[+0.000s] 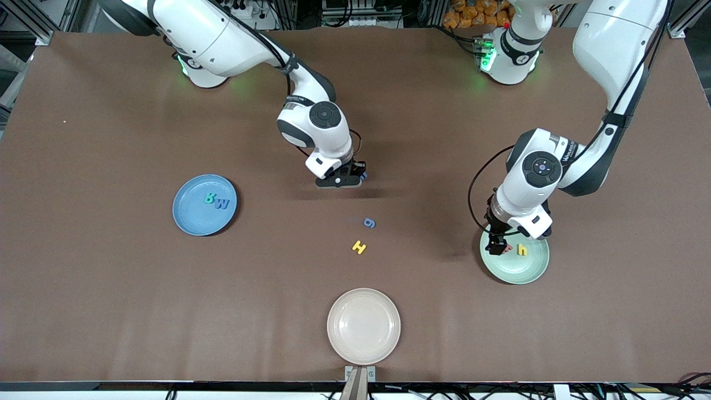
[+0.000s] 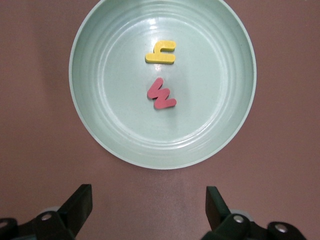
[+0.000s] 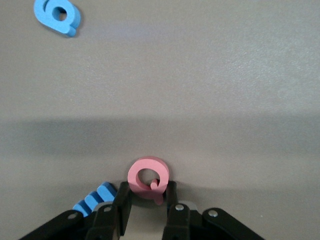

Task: Sort uppercase to blue plate, lowercase to green plate
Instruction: 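Grasp the pink Q with the right gripper and lift it, then place the Q on the blue plate while the left gripper reaches the 6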

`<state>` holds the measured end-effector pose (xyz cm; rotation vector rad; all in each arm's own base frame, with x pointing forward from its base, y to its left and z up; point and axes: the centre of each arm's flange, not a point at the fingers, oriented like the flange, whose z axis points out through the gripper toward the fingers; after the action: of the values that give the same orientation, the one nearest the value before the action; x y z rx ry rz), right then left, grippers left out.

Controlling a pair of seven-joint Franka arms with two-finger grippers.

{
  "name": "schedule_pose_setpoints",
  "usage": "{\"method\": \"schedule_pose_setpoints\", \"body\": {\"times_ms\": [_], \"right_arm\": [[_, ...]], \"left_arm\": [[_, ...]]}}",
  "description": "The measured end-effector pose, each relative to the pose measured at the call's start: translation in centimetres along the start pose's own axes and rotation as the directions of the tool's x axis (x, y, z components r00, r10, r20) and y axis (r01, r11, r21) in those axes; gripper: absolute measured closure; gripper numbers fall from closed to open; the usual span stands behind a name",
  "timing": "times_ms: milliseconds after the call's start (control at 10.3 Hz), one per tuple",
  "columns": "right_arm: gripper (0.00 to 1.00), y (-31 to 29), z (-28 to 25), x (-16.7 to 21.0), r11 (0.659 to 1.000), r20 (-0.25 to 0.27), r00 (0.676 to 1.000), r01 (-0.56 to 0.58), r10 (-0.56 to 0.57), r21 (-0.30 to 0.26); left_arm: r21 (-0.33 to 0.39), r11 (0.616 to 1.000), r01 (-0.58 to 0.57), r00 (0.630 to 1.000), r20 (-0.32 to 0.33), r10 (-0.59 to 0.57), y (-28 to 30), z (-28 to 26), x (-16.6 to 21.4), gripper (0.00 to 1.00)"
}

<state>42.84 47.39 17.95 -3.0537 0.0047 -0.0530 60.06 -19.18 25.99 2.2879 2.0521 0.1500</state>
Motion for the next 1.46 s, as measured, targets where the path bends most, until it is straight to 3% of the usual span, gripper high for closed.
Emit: {"method": "schedule_pose_setpoints", "body": {"times_ms": [680, 971, 1166, 1457], "right_arm": [[0.67, 2.9, -0.6, 3.3, 0.995, 0.019, 0.999, 0.052, -0.050, -0.082], [0.67, 5.4, -1.2, 5.2, 0.985, 0.044, 0.992, 0.121, -0.117, -0.119], [0.67, 8.0, -1.6, 7.0, 0.979, 0.096, 0.983, 0.167, -0.156, -0.121], [0.67, 16.1, -2.5, 11.5, 0.962, 0.235, 0.942, 0.262, -0.239, -0.073]], "left_arm": [[-0.001, 1.000, -0.010, 1.000, 0.002, 0.010, -0.1, -0.1, -0.6, 0.00], [-0.019, 0.999, -0.049, 0.999, 0.011, 0.049, 0.0, -0.8, -3.3, 0.00], [-0.032, 0.995, -0.099, 0.994, 0.034, 0.100, 0.2, -0.7, -7.3, 0.00], [0.013, 0.992, -0.127, 0.989, 0.084, 0.126, 1.0, 0.9, -14.0, 0.00]]}}
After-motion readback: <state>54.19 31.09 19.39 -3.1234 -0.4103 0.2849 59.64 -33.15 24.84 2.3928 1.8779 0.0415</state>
